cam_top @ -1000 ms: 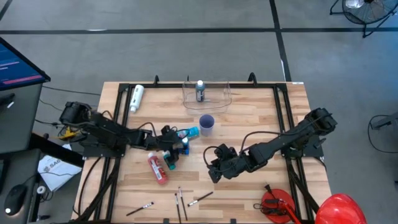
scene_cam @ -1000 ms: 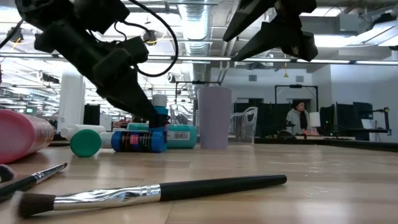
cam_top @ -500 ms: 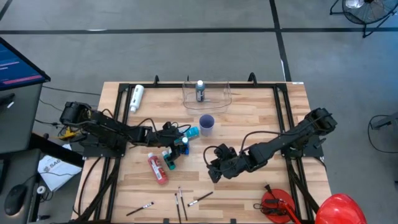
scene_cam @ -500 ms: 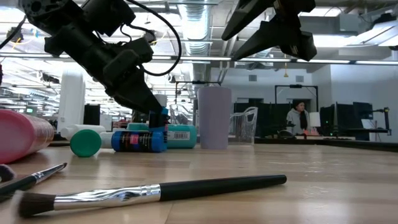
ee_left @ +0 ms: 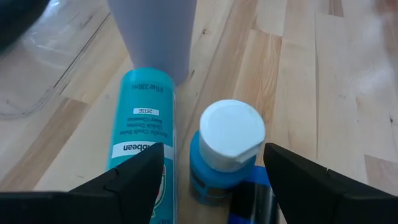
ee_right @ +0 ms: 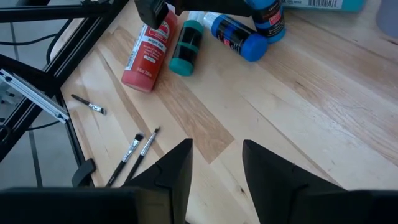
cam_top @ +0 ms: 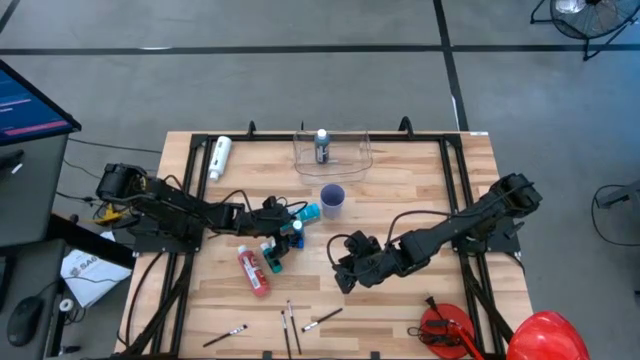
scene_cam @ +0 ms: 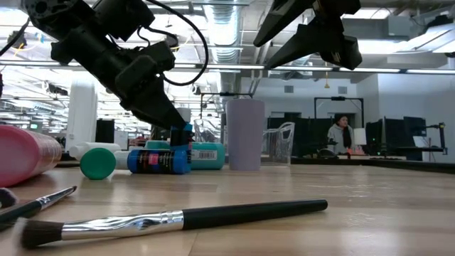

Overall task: Pick & Place Paint Supplies
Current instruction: Put the blue paint bottle into the transparent bin

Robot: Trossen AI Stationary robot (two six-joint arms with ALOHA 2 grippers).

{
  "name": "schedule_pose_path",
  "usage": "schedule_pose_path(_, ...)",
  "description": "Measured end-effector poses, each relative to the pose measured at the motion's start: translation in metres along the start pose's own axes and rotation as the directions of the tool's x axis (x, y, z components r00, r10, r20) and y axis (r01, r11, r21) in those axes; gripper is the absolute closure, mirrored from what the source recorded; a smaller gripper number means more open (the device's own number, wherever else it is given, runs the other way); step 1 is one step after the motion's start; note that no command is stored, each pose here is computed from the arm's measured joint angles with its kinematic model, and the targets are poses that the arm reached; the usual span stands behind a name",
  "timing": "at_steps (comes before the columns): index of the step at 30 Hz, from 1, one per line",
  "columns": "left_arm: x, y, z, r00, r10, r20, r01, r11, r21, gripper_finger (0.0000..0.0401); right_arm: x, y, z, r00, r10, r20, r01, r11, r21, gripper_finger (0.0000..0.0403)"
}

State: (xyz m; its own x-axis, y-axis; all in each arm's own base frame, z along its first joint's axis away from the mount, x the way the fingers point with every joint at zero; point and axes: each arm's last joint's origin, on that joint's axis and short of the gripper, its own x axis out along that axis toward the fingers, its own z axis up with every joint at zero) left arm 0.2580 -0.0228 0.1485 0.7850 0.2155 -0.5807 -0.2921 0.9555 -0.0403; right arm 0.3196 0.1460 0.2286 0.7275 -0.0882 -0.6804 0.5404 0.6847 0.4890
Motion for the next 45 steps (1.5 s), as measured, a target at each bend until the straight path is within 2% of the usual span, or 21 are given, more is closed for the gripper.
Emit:
schedule_pose_path(8,0.000,-0.006,-0.002,0.998,-0.062,-0.017,0.062,0.998,0.001,0.0130,0.000,0.000,0.000,1.000,0.000,0.000,0.000,1.000,0.000,0.0270)
schedule_pose_path(16,0.001,-0.003,-0.001,0.999,-0.053,-0.012,0.053,0.999,-0.002,0.0130,0.000,0.000,0.000,1.000,0.000,-0.002,0.000,1.000,0.008,0.0270)
schedule_pose_path(23,0.001,-0.003,-0.001,0.999,-0.054,-0.006,0.054,0.998,0.042,0.0131,0.000,0.000,0.000,1.000,0.000,-0.002,0.000,1.000,0.008,0.0268)
schedule_pose_path(33,0.000,-0.007,-0.001,0.998,-0.068,-0.001,0.068,0.998,0.004,0.0130,0.000,0.000,0.000,1.000,0.000,-0.001,0.000,1.000,0.008,0.0269)
schedule_pose_path(37,0.007,-0.004,-0.006,0.999,-0.032,-0.024,0.033,0.999,0.016,0.0130,0.000,0.000,0.000,1.000,0.001,-0.001,-0.001,1.000,0.023,0.0269)
schedule_pose_path(45,0.020,-0.006,-0.017,0.997,-0.045,-0.064,0.045,0.999,0.009,0.0130,0.000,0.000,0.000,1.000,0.002,0.000,-0.002,1.000,0.025,0.0268)
